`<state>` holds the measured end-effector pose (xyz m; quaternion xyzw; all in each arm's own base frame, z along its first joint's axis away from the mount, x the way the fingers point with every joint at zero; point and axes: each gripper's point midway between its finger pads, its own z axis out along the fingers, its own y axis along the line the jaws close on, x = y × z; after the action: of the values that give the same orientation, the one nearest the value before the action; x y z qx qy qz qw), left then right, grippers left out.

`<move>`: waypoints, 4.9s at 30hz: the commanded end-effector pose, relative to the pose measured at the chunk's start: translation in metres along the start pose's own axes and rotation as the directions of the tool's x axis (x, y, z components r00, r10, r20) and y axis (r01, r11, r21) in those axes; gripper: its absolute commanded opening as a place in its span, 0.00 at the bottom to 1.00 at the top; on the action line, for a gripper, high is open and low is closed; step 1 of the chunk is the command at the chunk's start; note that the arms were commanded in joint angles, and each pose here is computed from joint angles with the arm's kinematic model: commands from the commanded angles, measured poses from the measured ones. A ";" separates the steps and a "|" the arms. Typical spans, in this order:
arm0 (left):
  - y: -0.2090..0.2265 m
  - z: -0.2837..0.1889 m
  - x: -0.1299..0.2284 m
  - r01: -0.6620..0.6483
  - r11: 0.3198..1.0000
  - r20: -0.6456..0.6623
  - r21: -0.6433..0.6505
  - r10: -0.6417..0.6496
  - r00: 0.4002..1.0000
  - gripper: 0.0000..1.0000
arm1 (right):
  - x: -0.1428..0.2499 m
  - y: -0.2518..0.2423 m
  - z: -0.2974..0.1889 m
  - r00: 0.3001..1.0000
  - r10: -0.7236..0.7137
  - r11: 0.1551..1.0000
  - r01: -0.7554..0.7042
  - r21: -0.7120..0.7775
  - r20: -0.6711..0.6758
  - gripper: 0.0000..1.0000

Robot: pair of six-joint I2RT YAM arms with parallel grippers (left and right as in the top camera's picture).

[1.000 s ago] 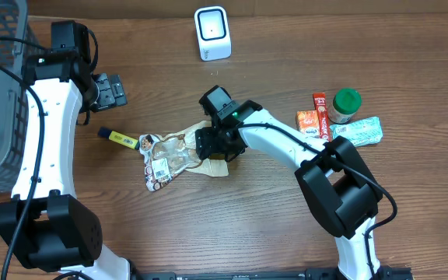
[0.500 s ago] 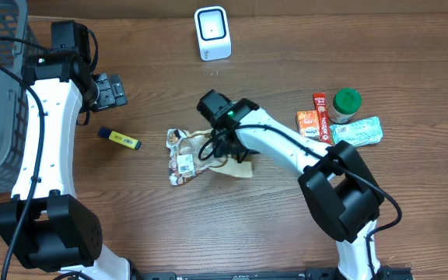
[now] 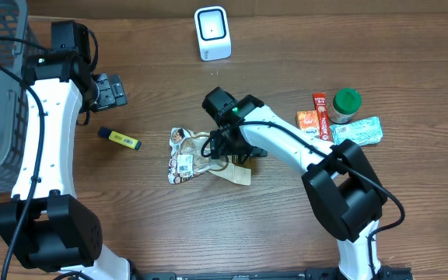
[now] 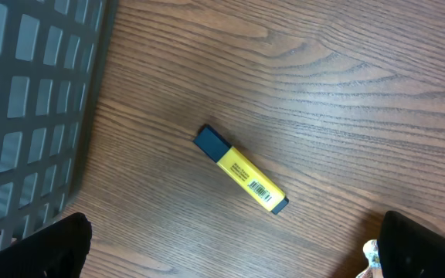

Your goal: Scan the item barcode

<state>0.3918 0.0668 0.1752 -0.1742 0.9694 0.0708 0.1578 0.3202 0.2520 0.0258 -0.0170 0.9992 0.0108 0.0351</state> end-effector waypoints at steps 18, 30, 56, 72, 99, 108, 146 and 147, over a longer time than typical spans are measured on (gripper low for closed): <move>-0.002 -0.006 0.000 -0.012 1.000 0.014 0.006 0.012 1.000 1.00 | 0.011 0.008 -0.003 0.997 0.060 0.985 -0.066 -0.158 -0.044 0.95; -0.002 -0.005 0.000 -0.012 1.000 0.014 0.006 0.012 1.000 1.00 | 0.032 0.009 0.025 0.994 0.067 0.979 -0.082 -0.189 -0.083 0.57; -0.002 -0.005 0.000 -0.012 1.000 0.014 0.006 0.012 1.000 1.00 | -0.008 0.007 -0.055 0.997 -0.080 0.826 0.077 -0.558 0.019 0.09; -0.002 -0.005 0.000 -0.012 1.000 0.014 0.006 0.012 1.000 1.00 | -0.063 0.034 -0.170 0.969 -0.099 0.459 0.247 -0.853 0.227 0.04; -0.002 -0.005 0.000 -0.012 1.000 0.014 0.006 0.012 1.000 1.00 | -0.297 -0.052 -0.295 0.221 0.005 0.985 0.170 -0.043 0.975 0.04; -0.002 -0.006 0.000 -0.012 1.000 0.014 0.006 0.012 1.000 1.00 | -0.330 -0.033 -0.227 0.105 -0.232 0.972 0.006 0.233 0.967 0.04; -0.002 -0.006 0.000 -0.012 1.000 0.014 0.006 0.012 1.000 1.00 | -0.321 -0.015 -0.152 0.247 -0.549 0.829 0.039 0.558 0.799 0.04; -0.002 -0.005 0.000 -0.012 1.000 0.014 0.006 0.012 1.000 1.00 | -0.320 -0.014 -0.150 0.251 -0.553 0.827 0.045 0.561 0.795 0.04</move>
<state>0.3918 0.0668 0.1752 -0.1742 0.9694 0.0708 0.1579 0.6278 0.2431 0.2067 -0.1910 0.7339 -0.2049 0.6188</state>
